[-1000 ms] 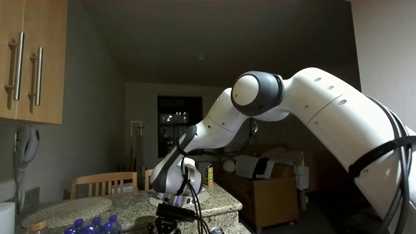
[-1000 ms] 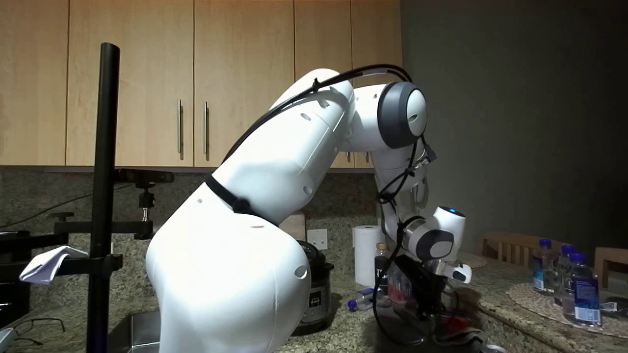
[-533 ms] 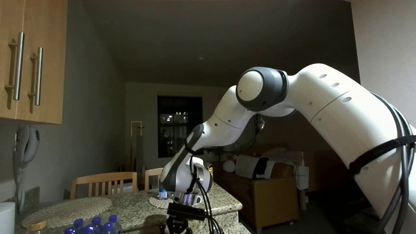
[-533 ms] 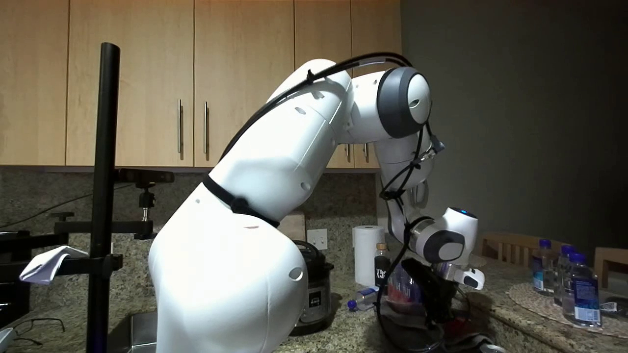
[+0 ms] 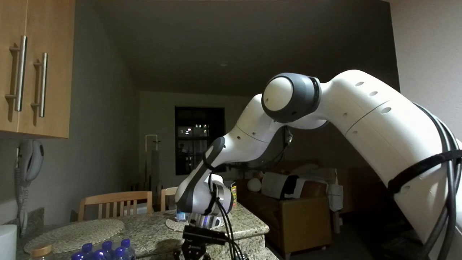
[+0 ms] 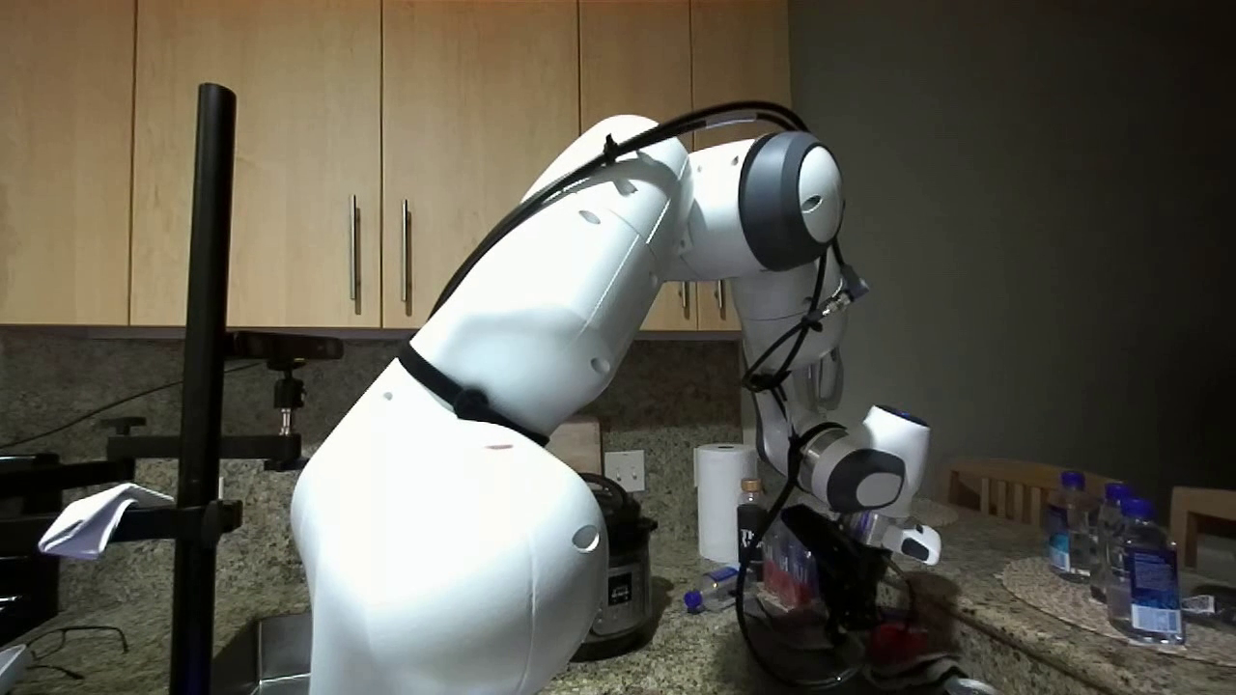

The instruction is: Move the cloth

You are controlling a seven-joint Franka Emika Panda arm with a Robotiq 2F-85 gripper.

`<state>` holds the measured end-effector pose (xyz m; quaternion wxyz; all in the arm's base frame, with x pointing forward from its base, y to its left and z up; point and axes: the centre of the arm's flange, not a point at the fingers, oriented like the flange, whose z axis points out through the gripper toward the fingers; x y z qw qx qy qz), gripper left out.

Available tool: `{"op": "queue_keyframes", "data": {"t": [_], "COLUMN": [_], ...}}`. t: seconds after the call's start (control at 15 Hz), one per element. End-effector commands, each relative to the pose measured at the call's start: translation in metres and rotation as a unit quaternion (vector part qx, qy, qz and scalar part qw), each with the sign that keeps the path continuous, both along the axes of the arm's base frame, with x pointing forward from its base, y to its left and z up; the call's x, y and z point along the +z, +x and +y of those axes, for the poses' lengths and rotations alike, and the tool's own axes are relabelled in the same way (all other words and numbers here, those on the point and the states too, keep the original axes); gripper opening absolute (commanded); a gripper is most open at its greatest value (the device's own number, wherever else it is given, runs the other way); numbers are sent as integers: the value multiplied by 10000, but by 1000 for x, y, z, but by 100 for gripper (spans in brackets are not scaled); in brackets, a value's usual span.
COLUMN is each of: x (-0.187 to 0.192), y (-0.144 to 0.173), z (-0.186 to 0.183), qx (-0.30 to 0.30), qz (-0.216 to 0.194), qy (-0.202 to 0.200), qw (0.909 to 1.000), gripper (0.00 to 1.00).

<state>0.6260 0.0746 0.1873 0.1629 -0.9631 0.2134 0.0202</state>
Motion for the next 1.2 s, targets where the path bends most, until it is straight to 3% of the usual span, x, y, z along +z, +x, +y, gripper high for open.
{"op": "queue_keyframes", "data": {"t": [0.0,0.27,0.87,1.13], "x": [47,85,166,196], "y": [16,20,43,47], "z": [5,-5,-66,-106], "qx": [354,513,549,1011], "qz": [-38,5,-10,129], "qy": [-61,-122,-493,-323], "qw": [9993,9986,9973,9943], "gripper": [8,8,8,8]}}
